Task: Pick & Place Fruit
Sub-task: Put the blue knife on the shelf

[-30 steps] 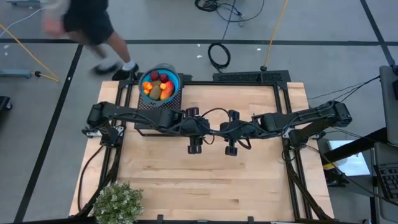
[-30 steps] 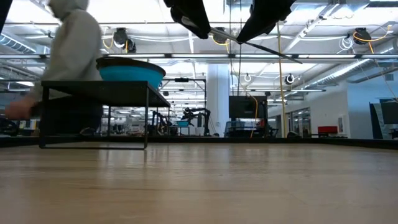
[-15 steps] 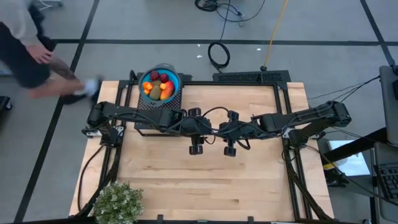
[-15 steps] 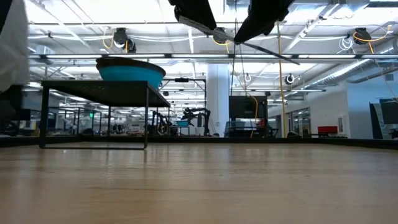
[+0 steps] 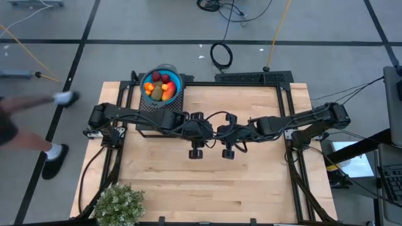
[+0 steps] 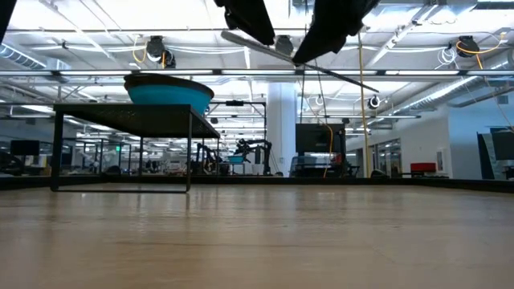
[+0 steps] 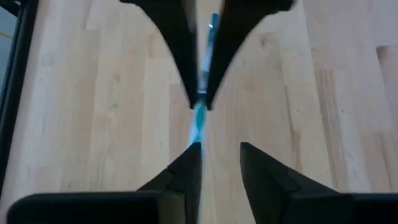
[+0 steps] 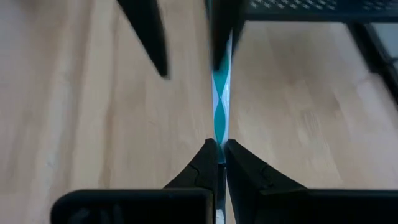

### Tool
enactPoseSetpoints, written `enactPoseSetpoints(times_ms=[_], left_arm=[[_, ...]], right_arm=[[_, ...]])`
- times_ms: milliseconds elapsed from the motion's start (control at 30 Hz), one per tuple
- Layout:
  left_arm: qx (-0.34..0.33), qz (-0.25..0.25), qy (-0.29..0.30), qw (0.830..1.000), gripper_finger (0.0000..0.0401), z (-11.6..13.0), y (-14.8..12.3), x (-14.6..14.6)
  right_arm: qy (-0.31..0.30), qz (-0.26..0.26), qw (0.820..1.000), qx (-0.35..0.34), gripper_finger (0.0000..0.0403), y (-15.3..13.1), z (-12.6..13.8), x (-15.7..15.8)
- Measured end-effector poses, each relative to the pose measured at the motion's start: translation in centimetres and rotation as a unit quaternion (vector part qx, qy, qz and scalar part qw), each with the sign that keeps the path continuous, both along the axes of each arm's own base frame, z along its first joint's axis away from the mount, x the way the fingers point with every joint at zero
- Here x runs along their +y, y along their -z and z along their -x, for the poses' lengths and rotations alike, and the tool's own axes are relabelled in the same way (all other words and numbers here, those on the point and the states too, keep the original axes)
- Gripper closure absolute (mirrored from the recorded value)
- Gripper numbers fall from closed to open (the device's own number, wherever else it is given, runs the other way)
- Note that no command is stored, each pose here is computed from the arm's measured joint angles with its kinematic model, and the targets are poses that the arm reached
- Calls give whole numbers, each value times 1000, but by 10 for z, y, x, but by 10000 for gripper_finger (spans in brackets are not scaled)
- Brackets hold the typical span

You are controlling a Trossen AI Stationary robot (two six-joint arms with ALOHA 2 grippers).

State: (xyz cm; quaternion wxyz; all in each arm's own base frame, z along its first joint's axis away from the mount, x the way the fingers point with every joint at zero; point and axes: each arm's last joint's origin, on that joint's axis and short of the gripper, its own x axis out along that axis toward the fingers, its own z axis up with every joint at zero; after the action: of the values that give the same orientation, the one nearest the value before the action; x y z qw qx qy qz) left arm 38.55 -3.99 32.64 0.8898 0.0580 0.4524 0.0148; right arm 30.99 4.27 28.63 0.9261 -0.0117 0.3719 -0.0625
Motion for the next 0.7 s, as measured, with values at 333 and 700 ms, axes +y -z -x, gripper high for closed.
enactPoseSetpoints(times_ms=[333,700], left_arm=[[37,-5,-3,999,252,-4,15,1],[33,-6,-13,999,261,-6,15,6]], right_arm=[[-10,-16,1000,-13,394,-2,-2,2],[-13,-17,1000,-15,394,-2,-2,3]])
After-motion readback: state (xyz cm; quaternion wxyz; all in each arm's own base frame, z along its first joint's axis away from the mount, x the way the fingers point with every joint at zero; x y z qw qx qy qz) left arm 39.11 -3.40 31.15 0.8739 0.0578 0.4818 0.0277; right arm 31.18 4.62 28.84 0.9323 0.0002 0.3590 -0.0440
